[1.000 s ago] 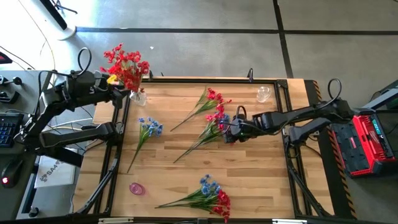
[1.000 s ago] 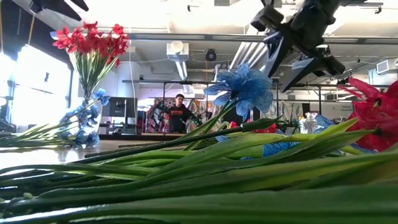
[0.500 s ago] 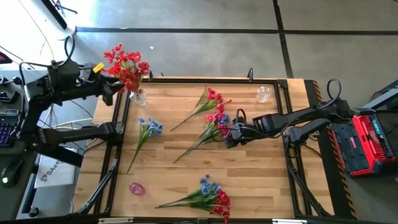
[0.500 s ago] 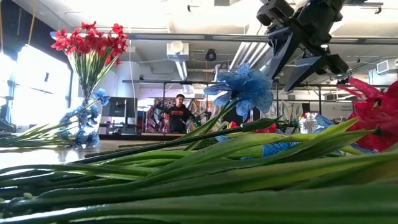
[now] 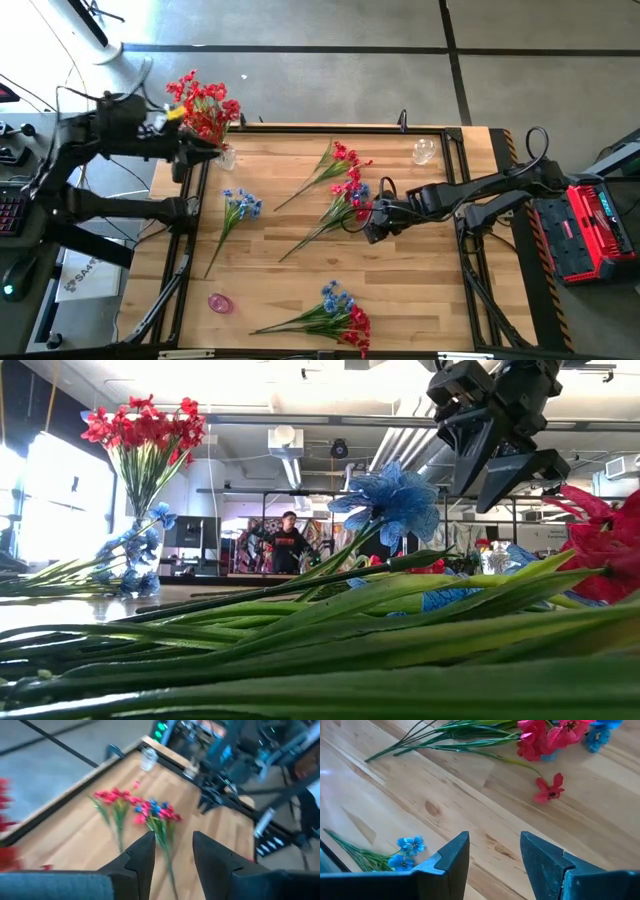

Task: Sort flowers into vase by color
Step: Put the top left blue flower into the right transparent vase

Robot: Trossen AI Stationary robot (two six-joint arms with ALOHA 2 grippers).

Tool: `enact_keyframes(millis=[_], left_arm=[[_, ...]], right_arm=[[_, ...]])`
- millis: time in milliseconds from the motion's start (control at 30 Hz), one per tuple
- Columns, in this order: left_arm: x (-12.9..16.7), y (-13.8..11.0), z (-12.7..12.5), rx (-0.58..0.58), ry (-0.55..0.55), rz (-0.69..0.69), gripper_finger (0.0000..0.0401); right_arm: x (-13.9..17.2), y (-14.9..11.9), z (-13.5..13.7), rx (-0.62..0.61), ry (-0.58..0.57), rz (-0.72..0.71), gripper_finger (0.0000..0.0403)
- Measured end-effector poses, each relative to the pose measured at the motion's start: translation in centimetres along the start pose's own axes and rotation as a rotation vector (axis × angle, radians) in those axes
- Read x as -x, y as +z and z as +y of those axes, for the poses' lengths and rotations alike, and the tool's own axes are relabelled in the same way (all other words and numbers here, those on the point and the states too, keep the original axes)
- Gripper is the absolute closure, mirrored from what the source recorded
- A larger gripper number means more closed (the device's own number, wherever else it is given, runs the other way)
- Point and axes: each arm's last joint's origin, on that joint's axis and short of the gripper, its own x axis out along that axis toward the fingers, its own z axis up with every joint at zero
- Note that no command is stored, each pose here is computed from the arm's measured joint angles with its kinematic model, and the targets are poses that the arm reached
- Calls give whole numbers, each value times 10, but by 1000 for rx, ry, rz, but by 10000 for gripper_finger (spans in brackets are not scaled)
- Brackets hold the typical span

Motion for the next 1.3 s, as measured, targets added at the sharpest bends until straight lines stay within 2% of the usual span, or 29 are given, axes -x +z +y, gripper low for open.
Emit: enact_keyframes(millis=[133,333,433,600,700,867,967,1300], left_arm=[[-33,1,-14,-41,-43,74,301],[-79,-24,-31,-20,74,206,307],[-96,-46,-39,45,119,275,307],[-115,-95,-44,249,212,390,307],[-124,-127,-45,326,272,463,307],[-133,-167,-38,335,381,549,303],[-138,-183,-30,354,458,537,291],[-150,-226,-2,440,668,522,222]], right_arm=[[0,0,0,10,-1,-1,237],[0,0,-2,-6,-23,-16,237],[0,-1,-2,-11,-34,-21,237],[0,-6,-1,10,-41,-34,237],[1,-9,-1,22,-53,-49,237],[1,-10,-3,31,-88,-61,237],[1,-10,-4,54,-102,-65,237],[1,-10,-4,136,-104,-62,237]])
